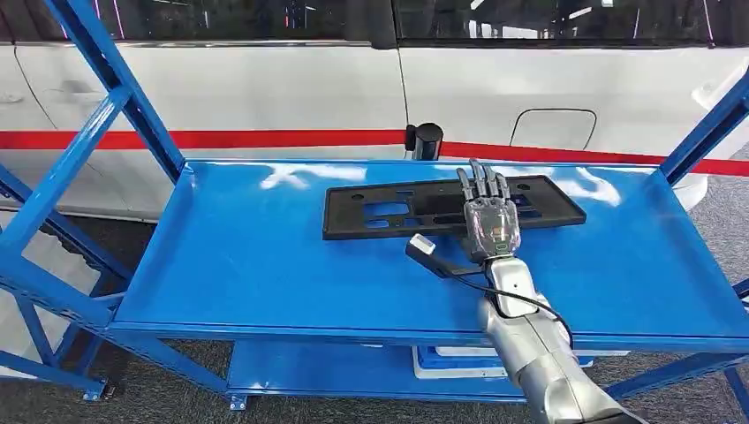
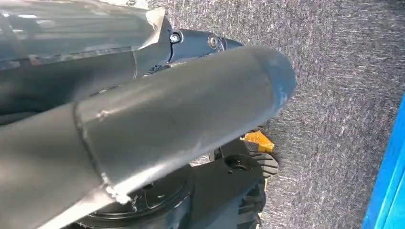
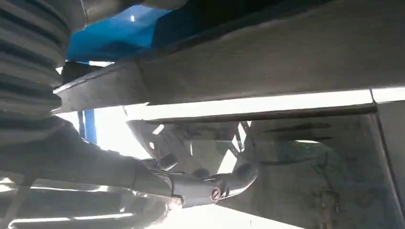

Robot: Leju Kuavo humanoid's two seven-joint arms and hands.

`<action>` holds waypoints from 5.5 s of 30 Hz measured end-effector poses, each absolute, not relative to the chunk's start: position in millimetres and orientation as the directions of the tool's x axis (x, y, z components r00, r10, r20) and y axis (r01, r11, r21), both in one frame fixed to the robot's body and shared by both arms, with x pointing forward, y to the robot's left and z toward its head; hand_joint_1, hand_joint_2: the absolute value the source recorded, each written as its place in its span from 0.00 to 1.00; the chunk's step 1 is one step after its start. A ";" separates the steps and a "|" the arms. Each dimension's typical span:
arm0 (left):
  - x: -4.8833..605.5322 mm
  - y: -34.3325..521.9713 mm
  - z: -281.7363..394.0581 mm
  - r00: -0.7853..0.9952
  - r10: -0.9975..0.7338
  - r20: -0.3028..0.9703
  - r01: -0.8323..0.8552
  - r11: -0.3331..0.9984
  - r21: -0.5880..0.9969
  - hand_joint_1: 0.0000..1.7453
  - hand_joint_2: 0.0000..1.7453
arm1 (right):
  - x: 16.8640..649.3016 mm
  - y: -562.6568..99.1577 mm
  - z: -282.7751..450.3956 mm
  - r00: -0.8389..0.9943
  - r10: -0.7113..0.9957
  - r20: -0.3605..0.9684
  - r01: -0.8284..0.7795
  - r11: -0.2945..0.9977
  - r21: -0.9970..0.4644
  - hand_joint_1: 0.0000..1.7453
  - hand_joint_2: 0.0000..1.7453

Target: Take the parts from the cabinet and place them on the table.

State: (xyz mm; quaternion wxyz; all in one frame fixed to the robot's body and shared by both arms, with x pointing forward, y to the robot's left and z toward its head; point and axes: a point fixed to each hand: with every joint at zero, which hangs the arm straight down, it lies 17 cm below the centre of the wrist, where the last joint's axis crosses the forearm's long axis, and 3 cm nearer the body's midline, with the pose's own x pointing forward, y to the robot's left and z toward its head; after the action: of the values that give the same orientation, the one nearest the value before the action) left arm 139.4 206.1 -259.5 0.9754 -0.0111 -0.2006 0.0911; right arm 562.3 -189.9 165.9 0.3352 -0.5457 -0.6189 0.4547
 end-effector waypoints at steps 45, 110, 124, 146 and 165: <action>142.7 205.1 -257.5 0.893 0.199 0.405 -0.179 0.980 -0.087 0.00 0.00 | 535.7 -93.6 147.9 -0.432 0.902 -0.027 0.294 0.112 -0.949 1.00 0.00; 158.1 212.3 -255.7 0.895 0.146 0.421 -0.141 0.989 -0.045 0.00 1.00 | 518.8 -114.8 160.5 -0.421 0.906 -0.049 0.372 0.123 -0.920 1.00 0.00; 141.6 220.6 -260.9 0.897 0.216 0.386 -0.217 0.975 -0.043 0.00 1.00 | 496.2 -101.6 226.5 -0.433 0.900 -0.050 0.515 0.202 -0.833 1.00 0.00; 141.6 220.7 -260.9 0.896 0.221 0.386 -0.222 0.974 -0.044 0.00 1.00 | 494.7 -101.1 231.0 -0.434 0.900 -0.046 0.522 0.210 -0.826 1.00 0.00; 137.9 218.1 -261.0 0.897 0.196 0.396 -0.199 0.979 -0.033 0.00 1.00 | 335.6 -116.4 309.5 -0.494 0.869 0.018 0.674 0.397 -0.623 1.00 0.00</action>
State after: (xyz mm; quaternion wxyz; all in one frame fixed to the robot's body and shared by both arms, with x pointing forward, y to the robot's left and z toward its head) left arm 137.9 218.1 -261.0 0.9739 0.0040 -0.2031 0.1013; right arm 335.6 -116.4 309.5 0.1733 -0.4720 -0.8175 0.2809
